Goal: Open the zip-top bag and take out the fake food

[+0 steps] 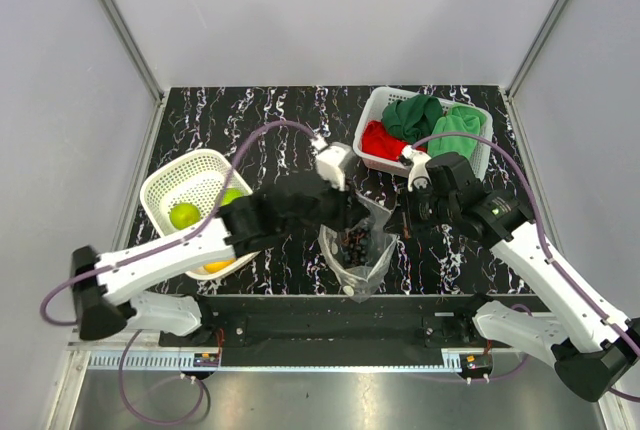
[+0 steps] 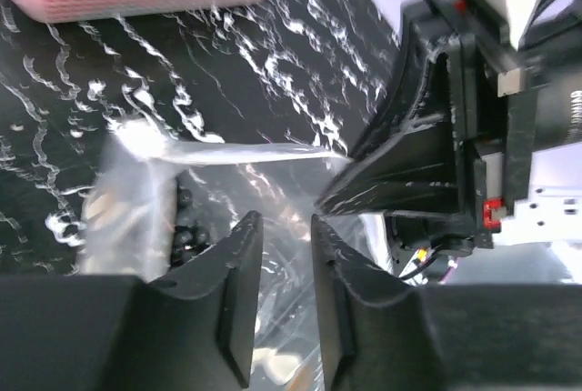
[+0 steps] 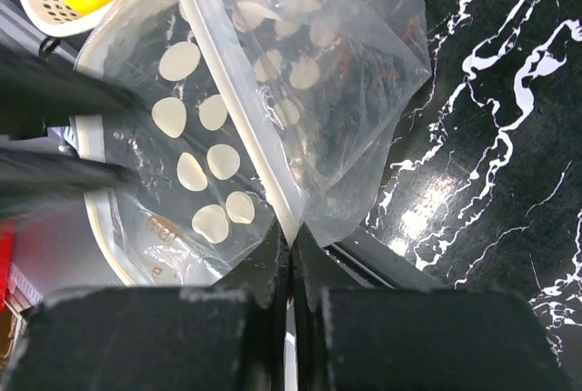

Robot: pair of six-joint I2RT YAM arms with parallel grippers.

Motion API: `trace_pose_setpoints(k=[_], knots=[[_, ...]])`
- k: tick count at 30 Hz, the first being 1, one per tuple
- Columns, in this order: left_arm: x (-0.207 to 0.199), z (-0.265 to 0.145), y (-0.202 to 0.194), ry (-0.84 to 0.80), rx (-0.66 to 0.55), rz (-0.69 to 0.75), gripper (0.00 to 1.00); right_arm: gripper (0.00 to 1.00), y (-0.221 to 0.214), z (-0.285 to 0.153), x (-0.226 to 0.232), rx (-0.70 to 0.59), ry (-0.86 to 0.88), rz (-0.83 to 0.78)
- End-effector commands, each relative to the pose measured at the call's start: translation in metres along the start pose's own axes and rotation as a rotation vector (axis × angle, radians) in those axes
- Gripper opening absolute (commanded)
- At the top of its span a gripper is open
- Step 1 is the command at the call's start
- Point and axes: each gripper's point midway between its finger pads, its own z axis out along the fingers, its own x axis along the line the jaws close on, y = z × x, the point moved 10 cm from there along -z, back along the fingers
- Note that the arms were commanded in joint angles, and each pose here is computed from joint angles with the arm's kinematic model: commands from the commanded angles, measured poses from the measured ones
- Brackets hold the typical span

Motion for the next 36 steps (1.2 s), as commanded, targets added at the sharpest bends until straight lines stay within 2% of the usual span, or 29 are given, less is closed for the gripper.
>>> trace_pose_setpoints(k=[1,4,5,10,14,20,22,25,33,36], knots=[[-0.012,0.035,-0.014,0.143,0.092,0.066,0.25,0.0,0.015,-0.013,0.012,-0.075,0.049,-0.025],[-0.014,0.052,-0.025,0.21,0.174,0.062,0.2,0.0,0.016,-0.015,0.013,-0.081,0.051,-0.027],[-0.007,0.062,-0.039,0.281,0.253,0.084,0.15,0.0,0.016,-0.015,0.013,-0.081,0.051,-0.026],[0.001,0.083,-0.06,0.348,0.335,0.069,0.11,0.0,0.012,-0.013,0.011,-0.072,0.044,-0.02],[0.009,0.098,-0.083,0.343,0.38,0.037,0.3,0.0,0.009,-0.011,0.009,-0.059,0.038,-0.011],[0.02,0.117,-0.11,0.355,0.4,-0.017,0.36,0.0,0.0,-0.009,0.005,-0.043,0.025,0.006],[0.022,0.12,-0.115,0.362,0.398,-0.032,0.5,0.0,-0.004,-0.009,0.004,-0.038,0.023,0.008],[0.029,0.125,-0.126,0.397,0.421,-0.029,0.58,0.0,-0.007,-0.009,0.003,-0.035,0.025,0.013],[0.045,0.137,-0.152,0.462,0.431,-0.048,0.61,0.0,-0.013,-0.01,0.001,-0.033,0.023,0.026],[0.05,0.141,-0.155,0.488,0.419,-0.039,0.53,0.0,-0.014,-0.01,0.0,-0.033,0.02,0.03]])
